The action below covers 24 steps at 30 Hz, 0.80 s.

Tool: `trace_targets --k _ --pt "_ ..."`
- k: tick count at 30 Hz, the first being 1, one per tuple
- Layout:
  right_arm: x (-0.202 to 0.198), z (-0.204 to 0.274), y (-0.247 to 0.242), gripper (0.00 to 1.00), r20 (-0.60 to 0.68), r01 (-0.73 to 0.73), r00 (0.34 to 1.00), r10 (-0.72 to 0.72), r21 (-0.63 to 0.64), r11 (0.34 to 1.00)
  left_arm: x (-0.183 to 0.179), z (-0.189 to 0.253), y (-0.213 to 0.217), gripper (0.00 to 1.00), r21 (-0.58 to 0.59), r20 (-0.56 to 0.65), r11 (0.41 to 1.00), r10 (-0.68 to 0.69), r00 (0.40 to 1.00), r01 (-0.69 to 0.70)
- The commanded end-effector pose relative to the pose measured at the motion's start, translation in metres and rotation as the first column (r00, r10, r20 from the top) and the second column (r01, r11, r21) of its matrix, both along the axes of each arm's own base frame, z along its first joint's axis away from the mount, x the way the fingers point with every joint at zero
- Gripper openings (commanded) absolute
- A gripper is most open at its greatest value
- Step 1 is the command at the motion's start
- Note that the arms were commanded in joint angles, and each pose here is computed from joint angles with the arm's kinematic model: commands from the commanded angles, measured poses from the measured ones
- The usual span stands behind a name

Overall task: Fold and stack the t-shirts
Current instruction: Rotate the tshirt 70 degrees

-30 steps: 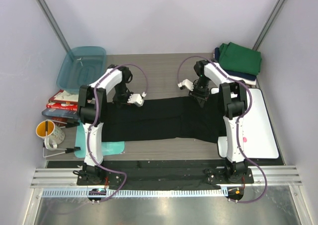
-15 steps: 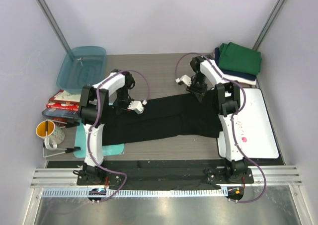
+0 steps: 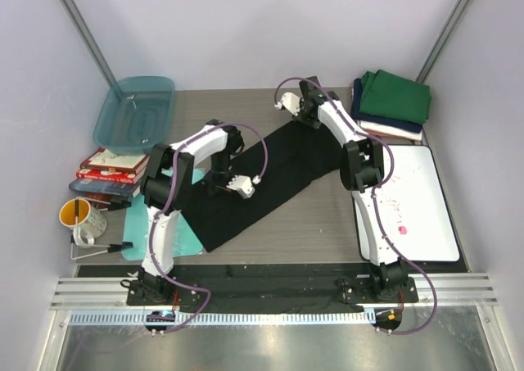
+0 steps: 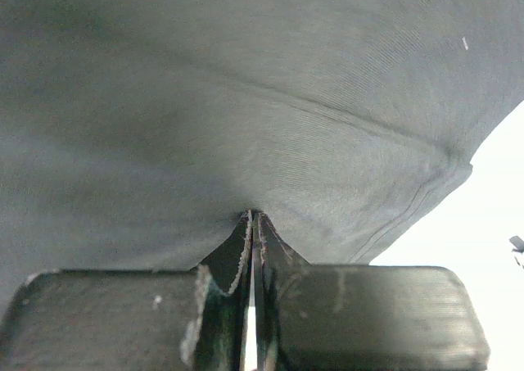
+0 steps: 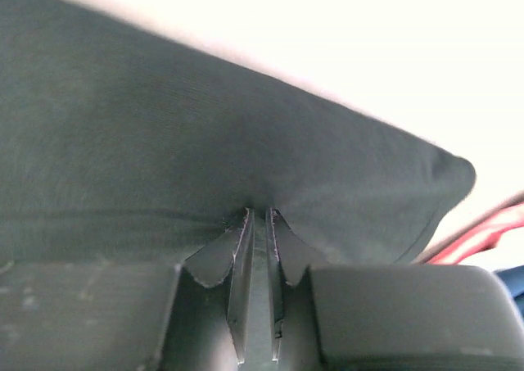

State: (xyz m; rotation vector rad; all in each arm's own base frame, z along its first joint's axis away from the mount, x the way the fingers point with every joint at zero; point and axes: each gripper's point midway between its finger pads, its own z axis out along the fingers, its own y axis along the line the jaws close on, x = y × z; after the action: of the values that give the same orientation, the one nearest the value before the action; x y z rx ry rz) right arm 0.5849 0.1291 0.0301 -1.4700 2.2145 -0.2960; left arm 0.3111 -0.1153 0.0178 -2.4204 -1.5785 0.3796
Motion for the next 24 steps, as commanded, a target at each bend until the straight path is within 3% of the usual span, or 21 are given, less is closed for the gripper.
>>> trace_targets --k 1,8,11,12,17,20,21,22,24 --pt "0.060 -0.005 0.029 0.18 0.240 0.030 0.969 -0.062 0.134 0.990 -0.026 0.002 -0.051 0.00 -0.128 -0.068 0.988 -0.099 0.993 0.090" --pt "0.103 0.058 0.061 0.16 0.479 0.032 0.861 -0.168 0.279 0.960 -0.038 0.007 -0.092 0.00 -0.206 -0.030 0.958 -0.210 0.977 0.199" --pt "0.104 0.086 0.059 0.34 0.510 0.053 0.832 -0.221 0.322 0.945 -0.028 0.011 -0.089 0.00 -0.176 0.017 0.968 -0.177 0.984 0.178" --pt "0.102 0.109 0.057 0.46 0.530 0.051 0.816 -0.233 0.334 0.941 -0.025 0.017 -0.086 0.00 -0.170 0.022 0.971 -0.166 0.986 0.167" --pt "0.078 0.143 0.036 0.66 0.501 0.123 0.804 -0.319 0.384 0.915 0.010 0.062 -0.074 0.00 -0.207 0.163 0.975 -0.046 0.986 0.080" --pt "0.055 0.151 0.020 0.72 0.450 0.189 0.812 -0.371 0.399 0.897 0.043 0.092 -0.068 0.35 -0.228 0.284 0.973 0.021 0.959 0.047" --pt "0.047 0.136 0.013 0.71 0.413 0.228 0.823 -0.390 0.388 0.893 0.051 0.096 -0.061 0.54 -0.218 0.310 0.976 0.042 0.950 0.028" --pt "0.039 0.141 0.003 0.69 0.403 0.261 0.817 -0.412 0.379 0.888 0.063 0.100 -0.061 0.60 -0.232 0.349 0.973 0.062 0.935 0.022" --pt "0.027 0.124 -0.016 0.47 0.348 0.336 0.814 -0.464 0.369 0.866 0.081 0.104 -0.057 0.59 -0.253 0.401 0.967 0.109 0.910 -0.005"
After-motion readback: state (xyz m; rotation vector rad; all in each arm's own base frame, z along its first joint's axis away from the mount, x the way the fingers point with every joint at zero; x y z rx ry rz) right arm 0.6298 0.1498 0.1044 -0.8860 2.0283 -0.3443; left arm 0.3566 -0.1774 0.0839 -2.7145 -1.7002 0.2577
